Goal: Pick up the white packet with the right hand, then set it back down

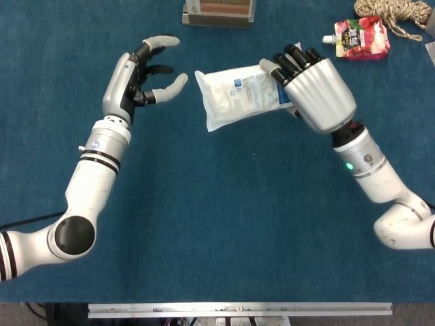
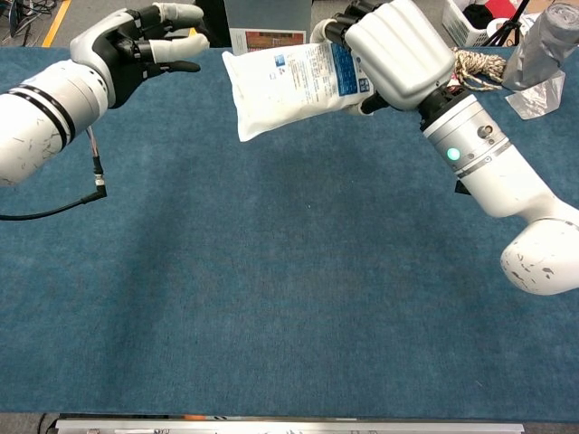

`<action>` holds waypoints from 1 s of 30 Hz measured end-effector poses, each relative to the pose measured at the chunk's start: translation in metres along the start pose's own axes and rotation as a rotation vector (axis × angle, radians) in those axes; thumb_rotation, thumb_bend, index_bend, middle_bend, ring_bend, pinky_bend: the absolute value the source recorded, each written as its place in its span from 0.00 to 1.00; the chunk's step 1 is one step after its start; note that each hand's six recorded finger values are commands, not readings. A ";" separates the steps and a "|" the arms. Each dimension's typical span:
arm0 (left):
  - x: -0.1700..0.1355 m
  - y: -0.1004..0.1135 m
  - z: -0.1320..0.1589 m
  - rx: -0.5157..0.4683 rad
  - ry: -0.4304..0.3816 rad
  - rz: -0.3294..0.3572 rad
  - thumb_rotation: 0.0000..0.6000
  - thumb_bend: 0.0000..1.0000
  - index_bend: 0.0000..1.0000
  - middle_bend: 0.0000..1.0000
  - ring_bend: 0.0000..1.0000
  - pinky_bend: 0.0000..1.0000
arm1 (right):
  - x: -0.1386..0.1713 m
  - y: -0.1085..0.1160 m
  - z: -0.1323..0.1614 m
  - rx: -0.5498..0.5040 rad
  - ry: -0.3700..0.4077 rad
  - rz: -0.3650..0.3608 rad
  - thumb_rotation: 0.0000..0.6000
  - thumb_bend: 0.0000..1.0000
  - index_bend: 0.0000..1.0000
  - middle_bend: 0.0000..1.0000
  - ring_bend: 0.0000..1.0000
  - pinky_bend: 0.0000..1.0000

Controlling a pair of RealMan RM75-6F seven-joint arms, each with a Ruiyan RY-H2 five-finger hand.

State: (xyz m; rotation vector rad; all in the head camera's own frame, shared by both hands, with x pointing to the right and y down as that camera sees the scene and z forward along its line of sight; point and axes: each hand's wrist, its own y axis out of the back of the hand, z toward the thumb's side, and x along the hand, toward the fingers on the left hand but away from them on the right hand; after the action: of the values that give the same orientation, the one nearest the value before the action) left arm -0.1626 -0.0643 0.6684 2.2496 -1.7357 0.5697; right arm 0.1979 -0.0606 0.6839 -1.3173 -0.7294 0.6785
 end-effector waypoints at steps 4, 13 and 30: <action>0.000 0.005 0.001 0.065 -0.053 0.011 1.00 0.30 0.27 0.13 0.08 0.21 | 0.008 0.001 -0.003 -0.014 -0.011 0.020 1.00 0.00 0.40 0.55 0.51 0.56; -0.004 0.032 -0.009 0.267 -0.174 0.039 1.00 0.30 0.29 0.15 0.08 0.21 | 0.035 0.007 -0.017 -0.057 -0.053 0.109 1.00 0.00 0.42 0.55 0.51 0.56; -0.036 0.088 -0.039 0.669 -0.309 0.146 1.00 0.30 0.30 0.15 0.08 0.21 | 0.088 -0.002 -0.036 -0.124 -0.101 0.479 1.00 0.00 0.00 0.06 0.24 0.53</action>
State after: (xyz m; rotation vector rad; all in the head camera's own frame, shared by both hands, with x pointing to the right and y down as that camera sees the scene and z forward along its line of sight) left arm -0.2615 -0.0396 0.6835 2.7833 -2.1050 1.0030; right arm 0.2800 -0.0135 0.6900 -1.6000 -0.5427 1.1024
